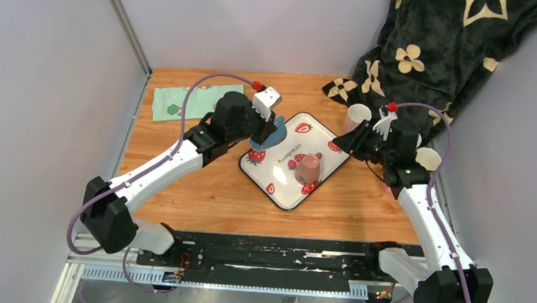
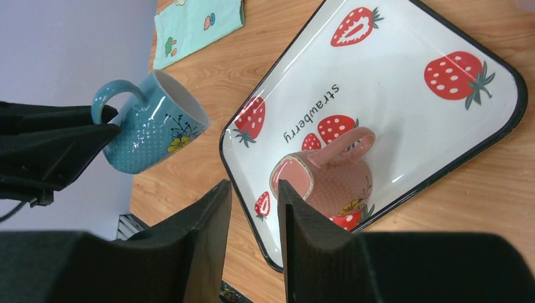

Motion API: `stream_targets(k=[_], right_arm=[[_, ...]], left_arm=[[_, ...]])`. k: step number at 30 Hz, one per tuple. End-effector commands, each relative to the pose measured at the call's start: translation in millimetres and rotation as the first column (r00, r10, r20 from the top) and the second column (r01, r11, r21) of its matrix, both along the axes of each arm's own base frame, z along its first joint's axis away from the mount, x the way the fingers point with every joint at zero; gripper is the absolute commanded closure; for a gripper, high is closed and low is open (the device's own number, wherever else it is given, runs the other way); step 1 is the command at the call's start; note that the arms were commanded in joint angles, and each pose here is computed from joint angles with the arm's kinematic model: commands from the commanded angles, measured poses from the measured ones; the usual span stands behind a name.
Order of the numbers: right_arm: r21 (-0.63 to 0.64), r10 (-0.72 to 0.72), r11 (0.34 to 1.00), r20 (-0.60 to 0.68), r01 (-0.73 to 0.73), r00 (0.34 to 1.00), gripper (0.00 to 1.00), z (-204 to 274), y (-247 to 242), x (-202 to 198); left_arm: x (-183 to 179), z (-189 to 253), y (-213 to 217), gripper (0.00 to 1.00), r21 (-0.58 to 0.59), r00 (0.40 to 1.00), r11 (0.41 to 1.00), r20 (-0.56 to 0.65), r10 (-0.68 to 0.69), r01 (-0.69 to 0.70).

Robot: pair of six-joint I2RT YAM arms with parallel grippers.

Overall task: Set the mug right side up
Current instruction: Turn over the cup on the tray.

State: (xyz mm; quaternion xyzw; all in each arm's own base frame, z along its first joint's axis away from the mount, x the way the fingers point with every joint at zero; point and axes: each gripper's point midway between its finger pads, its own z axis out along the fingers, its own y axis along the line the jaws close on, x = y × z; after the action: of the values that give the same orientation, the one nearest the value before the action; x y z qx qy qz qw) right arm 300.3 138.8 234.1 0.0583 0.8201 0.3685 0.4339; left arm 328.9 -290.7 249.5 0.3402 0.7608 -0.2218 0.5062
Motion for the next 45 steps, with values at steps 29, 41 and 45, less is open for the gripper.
stream_targets(k=[29,41,45], right_arm=[[0.317,0.014,0.939,-0.416,0.131,0.909,0.6,-0.9,64.8,-16.0],[0.393,0.134,0.918,-0.446,0.059,0.885,0.59,1.3,98.5,-22.2],[0.412,0.153,0.91,-0.436,0.045,0.887,0.57,5.5,105.1,-22.8]], left_arm=[[-48.5,14.2,-6.2,1.0,0.255,0.623,0.893,0.645,-0.443,0.372],[-57.0,25.5,1.8,1.0,0.306,0.427,0.9,0.801,-0.42,0.311],[-58.8,25.0,1.3,1.0,0.316,0.411,0.895,0.805,-0.429,0.315]])
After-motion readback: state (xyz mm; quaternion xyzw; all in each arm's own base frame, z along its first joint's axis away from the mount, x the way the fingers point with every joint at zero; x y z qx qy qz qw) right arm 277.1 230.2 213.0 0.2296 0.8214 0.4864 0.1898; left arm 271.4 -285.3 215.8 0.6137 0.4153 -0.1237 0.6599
